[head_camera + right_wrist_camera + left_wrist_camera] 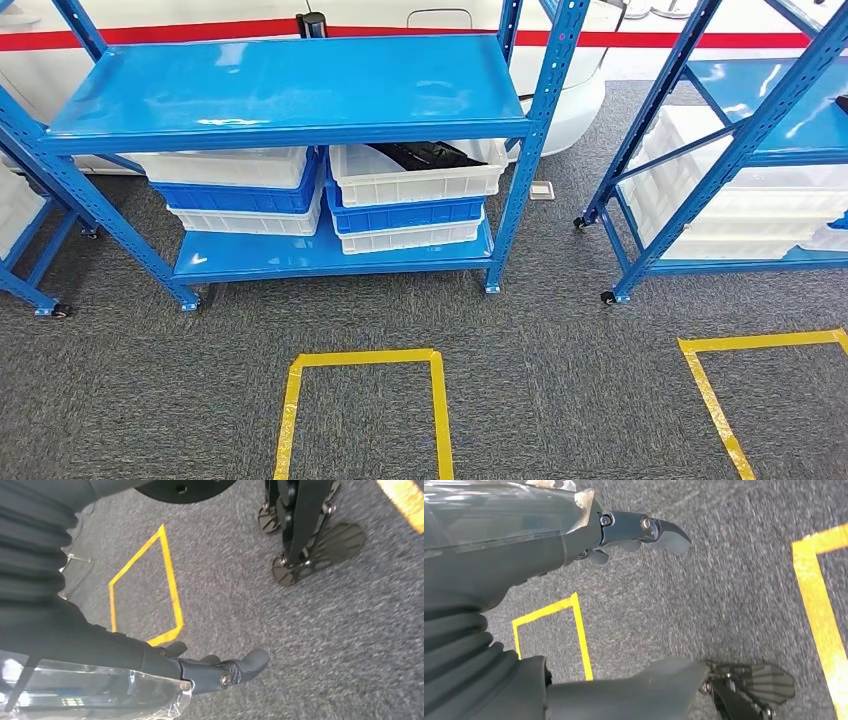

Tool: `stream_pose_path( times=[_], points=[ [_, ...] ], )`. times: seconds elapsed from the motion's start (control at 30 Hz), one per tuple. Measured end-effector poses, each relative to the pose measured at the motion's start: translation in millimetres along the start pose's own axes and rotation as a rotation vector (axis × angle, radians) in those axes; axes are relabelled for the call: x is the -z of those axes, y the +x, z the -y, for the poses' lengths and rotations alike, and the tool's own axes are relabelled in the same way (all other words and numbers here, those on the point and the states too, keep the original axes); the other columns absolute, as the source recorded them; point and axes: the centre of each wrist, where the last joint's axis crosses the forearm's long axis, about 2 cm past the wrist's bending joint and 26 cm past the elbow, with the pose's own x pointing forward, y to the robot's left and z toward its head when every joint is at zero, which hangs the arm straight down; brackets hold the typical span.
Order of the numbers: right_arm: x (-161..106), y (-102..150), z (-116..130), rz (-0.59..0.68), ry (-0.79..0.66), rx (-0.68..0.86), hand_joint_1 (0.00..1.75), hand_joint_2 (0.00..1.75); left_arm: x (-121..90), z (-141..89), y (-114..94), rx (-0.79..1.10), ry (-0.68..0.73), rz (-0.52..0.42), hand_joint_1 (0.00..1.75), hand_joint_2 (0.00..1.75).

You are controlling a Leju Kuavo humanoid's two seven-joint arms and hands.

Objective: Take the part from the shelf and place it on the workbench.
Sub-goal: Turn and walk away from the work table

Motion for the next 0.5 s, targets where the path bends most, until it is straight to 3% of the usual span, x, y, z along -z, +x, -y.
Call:
stream_pose_path(
  times=[0.5],
  points=[
    [-1, -16, 8, 0.094, 0.100, 0.090, 0.00, 0.00, -2, -14, -16, -0.033, -0.109, -0.005, 0.00, 0.00]
  ],
)
